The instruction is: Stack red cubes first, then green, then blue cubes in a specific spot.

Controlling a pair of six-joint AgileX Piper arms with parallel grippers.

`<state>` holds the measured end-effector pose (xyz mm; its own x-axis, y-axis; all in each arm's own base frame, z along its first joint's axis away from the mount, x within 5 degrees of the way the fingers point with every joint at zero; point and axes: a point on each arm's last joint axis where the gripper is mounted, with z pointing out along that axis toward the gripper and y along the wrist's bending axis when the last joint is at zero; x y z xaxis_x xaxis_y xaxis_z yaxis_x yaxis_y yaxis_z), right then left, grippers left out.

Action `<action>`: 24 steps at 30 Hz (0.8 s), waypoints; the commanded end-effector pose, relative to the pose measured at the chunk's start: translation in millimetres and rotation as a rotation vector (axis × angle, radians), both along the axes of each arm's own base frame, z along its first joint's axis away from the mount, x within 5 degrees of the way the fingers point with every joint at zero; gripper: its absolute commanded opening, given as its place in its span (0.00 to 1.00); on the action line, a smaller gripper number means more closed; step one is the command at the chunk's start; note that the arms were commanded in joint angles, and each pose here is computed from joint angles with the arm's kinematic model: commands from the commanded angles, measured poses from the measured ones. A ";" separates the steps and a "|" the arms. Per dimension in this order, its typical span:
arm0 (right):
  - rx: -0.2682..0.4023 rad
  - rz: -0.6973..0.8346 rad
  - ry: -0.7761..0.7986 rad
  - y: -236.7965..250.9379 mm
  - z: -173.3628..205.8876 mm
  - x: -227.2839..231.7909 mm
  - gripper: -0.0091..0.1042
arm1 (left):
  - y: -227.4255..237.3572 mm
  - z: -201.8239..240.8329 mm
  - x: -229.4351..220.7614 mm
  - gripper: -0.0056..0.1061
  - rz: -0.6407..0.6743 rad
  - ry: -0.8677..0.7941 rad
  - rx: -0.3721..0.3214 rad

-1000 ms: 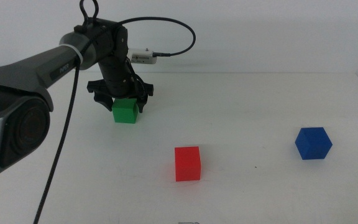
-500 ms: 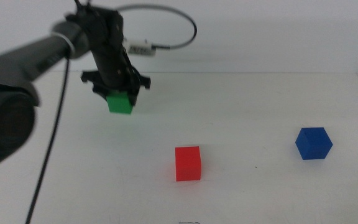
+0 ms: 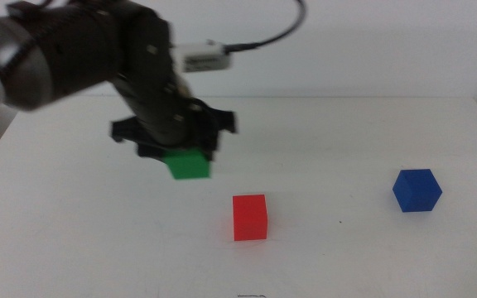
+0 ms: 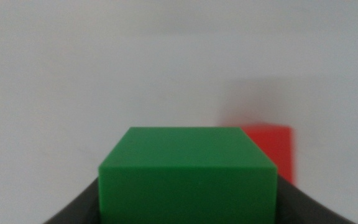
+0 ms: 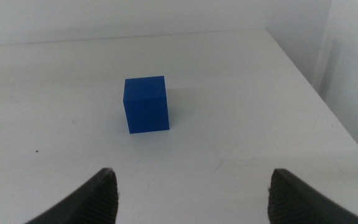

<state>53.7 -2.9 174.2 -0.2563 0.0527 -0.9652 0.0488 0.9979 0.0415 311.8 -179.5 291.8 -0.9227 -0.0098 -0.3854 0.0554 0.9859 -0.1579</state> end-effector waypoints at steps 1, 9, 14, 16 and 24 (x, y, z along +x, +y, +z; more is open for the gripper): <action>-0.029 0.000 -0.110 -0.3 13.6 -0.4 0.62 | -17.1 22.8 -16.7 0.04 0.014 -0.073 -0.045; -0.029 0.000 -0.110 -0.3 13.6 -0.4 0.62 | -63.8 6.3 -40.7 0.04 0.037 -0.013 -0.077; -0.029 0.000 -0.110 -0.3 13.6 -0.4 0.62 | -71.1 -0.1 -38.2 0.04 0.013 -0.041 -0.070; -0.029 0.000 -0.110 -0.3 13.6 -0.4 0.62 | -71.3 -0.2 -36.1 0.04 0.004 -0.062 -0.063; -0.029 0.000 -0.110 -0.3 13.6 -0.4 0.62 | -86.6 -6.7 -18.4 0.04 0.035 -0.019 -0.014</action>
<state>53.7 -2.9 174.2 -0.2563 0.0527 -0.9652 0.0488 0.9979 0.0415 292.3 -264.6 258.3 -0.9381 -0.0212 -0.3457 0.0243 0.9916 -0.1267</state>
